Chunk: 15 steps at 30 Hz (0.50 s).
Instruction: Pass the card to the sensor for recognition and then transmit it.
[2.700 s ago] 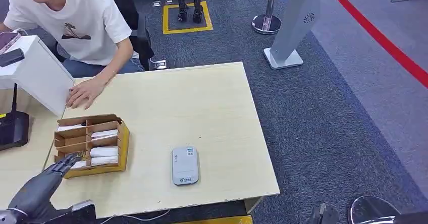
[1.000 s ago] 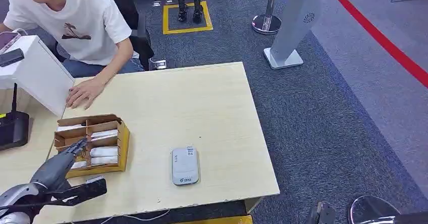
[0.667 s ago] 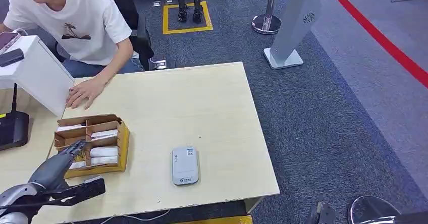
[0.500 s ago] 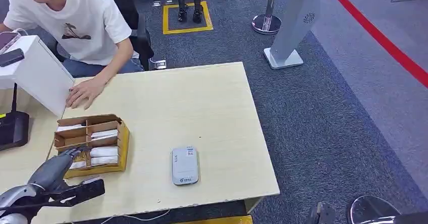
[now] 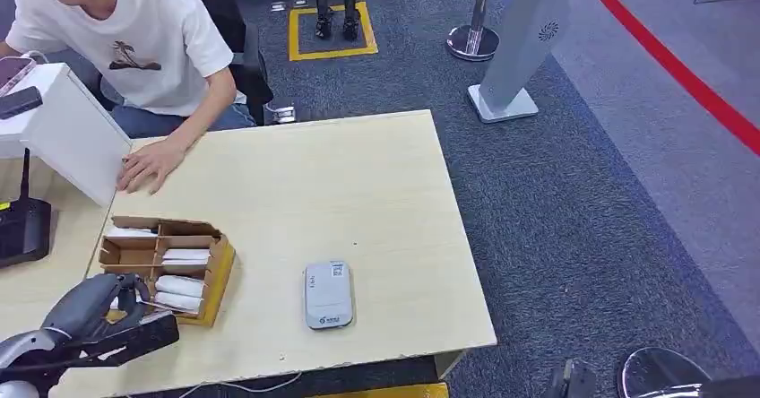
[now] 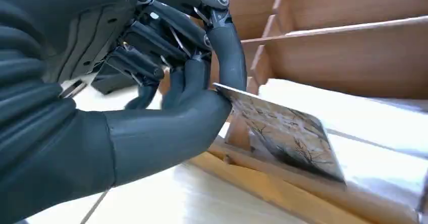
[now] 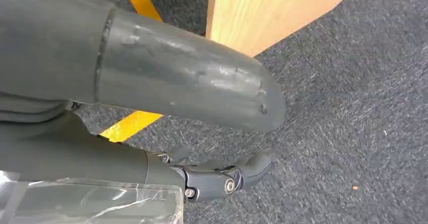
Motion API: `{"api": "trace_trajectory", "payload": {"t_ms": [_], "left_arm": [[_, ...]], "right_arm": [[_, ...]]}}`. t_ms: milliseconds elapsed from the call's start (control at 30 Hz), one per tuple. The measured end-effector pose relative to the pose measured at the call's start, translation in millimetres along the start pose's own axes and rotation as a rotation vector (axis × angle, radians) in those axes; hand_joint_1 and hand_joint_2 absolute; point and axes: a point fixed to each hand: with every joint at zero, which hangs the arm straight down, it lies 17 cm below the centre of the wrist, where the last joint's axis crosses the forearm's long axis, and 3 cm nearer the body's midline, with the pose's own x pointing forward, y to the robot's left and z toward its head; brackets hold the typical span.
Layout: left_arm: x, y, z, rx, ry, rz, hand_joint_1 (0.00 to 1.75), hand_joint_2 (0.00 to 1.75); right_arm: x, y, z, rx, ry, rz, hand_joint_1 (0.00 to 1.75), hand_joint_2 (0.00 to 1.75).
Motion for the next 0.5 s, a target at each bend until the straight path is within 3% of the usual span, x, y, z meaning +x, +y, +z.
{"api": "trace_trajectory", "payload": {"t_ms": [500], "left_arm": [[5,4,15,0.001,-0.026,0.056,1.75,1.75]], "right_arm": [[0,1,2,0.012,-0.010,0.002,0.00,0.00]]}}
